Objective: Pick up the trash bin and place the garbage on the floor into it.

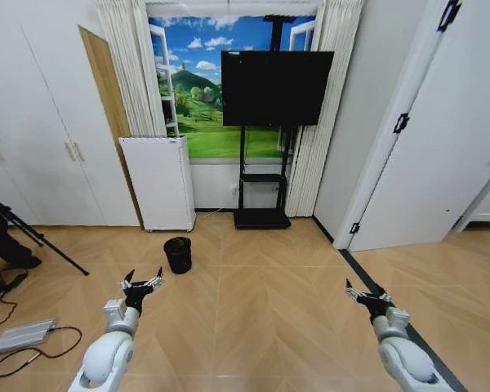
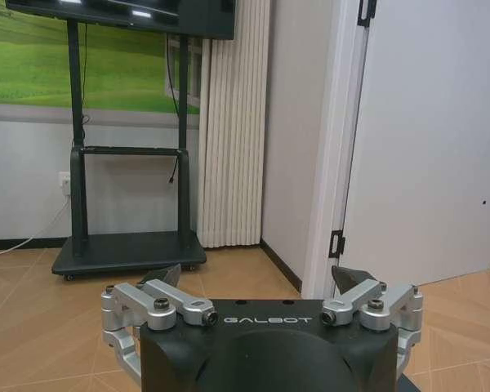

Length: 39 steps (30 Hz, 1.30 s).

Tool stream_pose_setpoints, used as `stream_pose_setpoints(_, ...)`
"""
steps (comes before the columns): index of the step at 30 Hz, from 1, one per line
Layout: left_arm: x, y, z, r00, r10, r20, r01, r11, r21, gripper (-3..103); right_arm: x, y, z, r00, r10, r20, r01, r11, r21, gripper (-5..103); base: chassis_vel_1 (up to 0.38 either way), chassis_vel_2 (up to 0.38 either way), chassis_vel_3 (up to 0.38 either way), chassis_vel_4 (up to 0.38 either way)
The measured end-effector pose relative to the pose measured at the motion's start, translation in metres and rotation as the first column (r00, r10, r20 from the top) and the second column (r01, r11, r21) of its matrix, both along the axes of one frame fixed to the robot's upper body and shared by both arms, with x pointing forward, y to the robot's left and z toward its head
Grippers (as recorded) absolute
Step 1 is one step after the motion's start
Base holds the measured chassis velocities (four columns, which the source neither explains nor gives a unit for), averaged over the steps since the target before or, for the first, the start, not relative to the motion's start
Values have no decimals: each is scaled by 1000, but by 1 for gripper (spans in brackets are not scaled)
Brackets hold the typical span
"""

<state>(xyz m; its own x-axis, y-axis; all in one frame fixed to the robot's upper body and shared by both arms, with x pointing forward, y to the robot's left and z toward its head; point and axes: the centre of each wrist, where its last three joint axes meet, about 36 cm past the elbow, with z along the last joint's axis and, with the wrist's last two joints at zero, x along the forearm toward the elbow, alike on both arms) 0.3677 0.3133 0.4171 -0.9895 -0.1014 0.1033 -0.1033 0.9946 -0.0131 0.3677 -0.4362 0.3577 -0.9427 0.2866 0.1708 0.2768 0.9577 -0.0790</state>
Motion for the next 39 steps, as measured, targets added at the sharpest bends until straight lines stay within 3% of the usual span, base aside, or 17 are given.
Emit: stream_pose_setpoints(39,0,0,0,1000,0,0,0,1000,0,100,0,0,0,1000,0,0,0,1000,0,100,46,44,-40,-43)
